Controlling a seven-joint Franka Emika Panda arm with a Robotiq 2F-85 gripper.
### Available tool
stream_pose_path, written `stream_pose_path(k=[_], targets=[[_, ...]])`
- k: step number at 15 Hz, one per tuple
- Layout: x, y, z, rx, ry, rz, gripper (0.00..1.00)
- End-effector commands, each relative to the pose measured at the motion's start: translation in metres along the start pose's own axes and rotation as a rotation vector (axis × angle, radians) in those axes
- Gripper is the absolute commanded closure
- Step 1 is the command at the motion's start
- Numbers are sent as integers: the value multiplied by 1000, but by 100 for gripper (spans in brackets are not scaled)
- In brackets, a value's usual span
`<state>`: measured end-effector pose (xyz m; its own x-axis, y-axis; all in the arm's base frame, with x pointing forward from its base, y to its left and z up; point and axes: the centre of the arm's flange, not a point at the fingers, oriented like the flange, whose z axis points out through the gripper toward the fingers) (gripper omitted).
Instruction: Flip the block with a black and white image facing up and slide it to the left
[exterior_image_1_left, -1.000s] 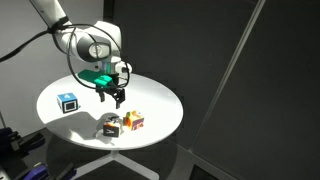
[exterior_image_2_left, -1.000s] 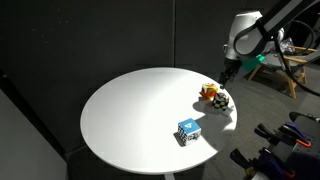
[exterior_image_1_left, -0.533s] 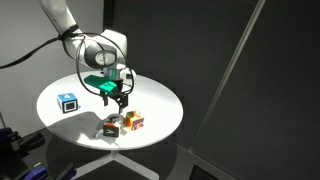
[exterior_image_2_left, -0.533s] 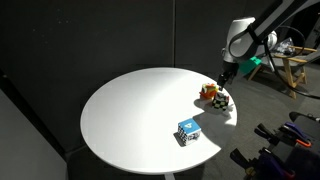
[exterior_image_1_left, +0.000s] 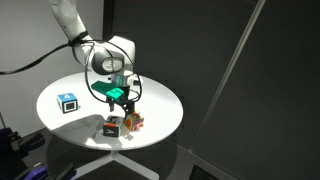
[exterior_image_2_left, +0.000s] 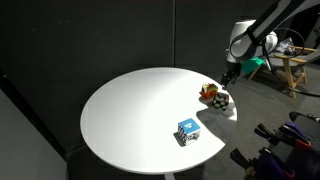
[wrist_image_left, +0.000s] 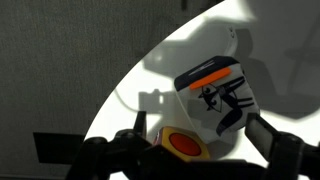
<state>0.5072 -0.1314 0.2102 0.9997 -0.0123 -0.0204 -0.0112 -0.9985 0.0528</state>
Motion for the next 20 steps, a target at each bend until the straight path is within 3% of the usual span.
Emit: stream_pose_path(k=[1, 20], targets=[[5, 17, 5, -1, -10, -10, 0], [13, 2, 27, -17, -42, -31, 0]])
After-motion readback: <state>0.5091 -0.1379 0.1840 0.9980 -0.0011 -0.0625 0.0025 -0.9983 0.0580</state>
